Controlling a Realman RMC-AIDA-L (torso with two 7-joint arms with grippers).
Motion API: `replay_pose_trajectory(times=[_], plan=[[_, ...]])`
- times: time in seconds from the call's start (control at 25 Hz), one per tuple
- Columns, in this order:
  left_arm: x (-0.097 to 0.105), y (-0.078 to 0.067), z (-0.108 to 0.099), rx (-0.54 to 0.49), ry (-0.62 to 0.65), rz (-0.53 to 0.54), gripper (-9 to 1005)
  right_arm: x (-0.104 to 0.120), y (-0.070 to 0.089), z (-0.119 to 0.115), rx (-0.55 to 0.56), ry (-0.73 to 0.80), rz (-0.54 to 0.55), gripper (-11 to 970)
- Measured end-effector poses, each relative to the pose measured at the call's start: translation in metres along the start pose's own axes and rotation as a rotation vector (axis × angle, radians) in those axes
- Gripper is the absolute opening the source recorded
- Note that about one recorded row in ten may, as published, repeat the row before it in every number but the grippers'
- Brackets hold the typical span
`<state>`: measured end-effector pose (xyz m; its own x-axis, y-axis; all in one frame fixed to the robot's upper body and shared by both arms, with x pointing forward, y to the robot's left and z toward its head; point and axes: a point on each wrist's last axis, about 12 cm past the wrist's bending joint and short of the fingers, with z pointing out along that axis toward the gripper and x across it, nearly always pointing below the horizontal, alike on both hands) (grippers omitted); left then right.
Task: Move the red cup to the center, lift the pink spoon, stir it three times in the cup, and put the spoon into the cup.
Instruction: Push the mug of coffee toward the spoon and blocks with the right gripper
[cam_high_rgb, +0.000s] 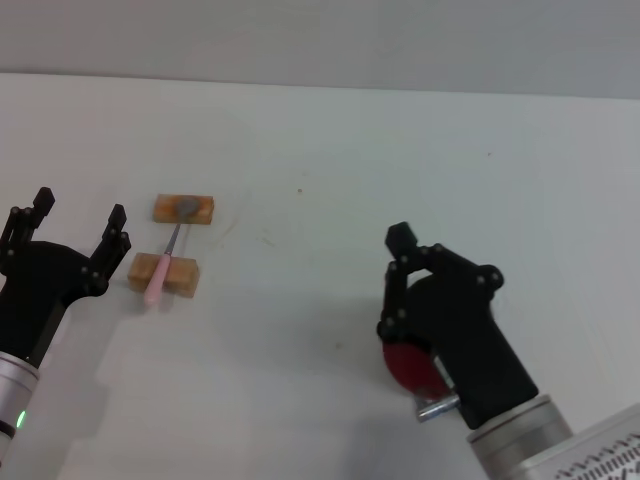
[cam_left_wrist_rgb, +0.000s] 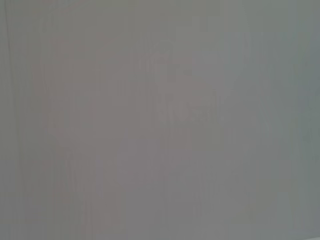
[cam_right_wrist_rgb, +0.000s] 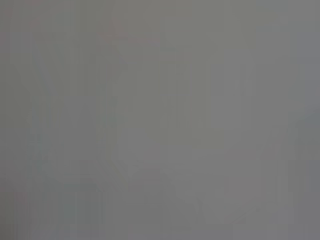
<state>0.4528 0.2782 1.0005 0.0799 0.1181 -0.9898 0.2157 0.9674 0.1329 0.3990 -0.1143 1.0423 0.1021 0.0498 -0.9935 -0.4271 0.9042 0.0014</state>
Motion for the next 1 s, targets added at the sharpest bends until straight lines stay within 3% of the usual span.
replay_pose_trajectory(times=[1.0], plan=[[-0.001,0.001,0.003,0.003,-0.005,0.002,806,0.015,0.025,0.001,-0.179,0.156,0.022,0]])
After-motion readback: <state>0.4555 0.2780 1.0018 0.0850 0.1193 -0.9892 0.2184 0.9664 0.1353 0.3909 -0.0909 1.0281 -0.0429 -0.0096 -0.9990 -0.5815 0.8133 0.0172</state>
